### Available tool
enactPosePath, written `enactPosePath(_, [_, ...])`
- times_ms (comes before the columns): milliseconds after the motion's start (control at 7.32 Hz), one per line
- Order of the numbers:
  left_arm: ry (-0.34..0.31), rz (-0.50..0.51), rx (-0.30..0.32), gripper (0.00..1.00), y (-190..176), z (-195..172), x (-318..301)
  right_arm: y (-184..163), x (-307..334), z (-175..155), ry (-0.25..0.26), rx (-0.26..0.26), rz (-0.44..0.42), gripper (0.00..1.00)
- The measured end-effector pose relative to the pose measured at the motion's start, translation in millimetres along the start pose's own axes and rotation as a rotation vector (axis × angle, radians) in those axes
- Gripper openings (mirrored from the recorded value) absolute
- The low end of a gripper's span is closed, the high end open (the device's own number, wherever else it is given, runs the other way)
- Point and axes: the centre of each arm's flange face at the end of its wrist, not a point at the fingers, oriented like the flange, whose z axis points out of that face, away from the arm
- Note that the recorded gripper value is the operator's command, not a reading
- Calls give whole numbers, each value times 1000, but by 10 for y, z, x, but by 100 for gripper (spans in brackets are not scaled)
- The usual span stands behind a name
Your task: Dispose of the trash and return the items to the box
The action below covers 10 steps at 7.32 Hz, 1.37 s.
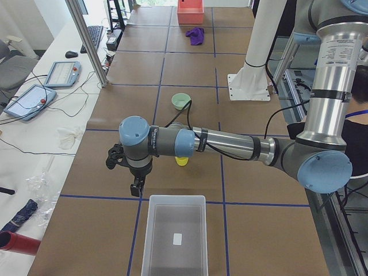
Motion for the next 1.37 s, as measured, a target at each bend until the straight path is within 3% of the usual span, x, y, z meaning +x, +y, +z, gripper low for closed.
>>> enactPosePath(547, [-20, 27, 6, 100, -60, -16, 83, -26, -43, -5, -3, 16, -14, 100])
enactPosePath(820, [-109, 116, 15, 100, -219, 33, 326, -143, -148, -95, 1, 102, -84, 100])
enactPosePath(957, [-133, 190, 72, 100, -337, 6, 477, -235, -240, -153, -10, 142, -103, 100])
enactPosePath(1230, [-147, 370, 322, 100, -520, -146, 704, -385, -470, -255, -49, 182, -96, 100])
enactPosePath(1367, [-105, 383, 439, 100, -469, -184, 782, -410, -548, -278, -59, 205, -115, 100])
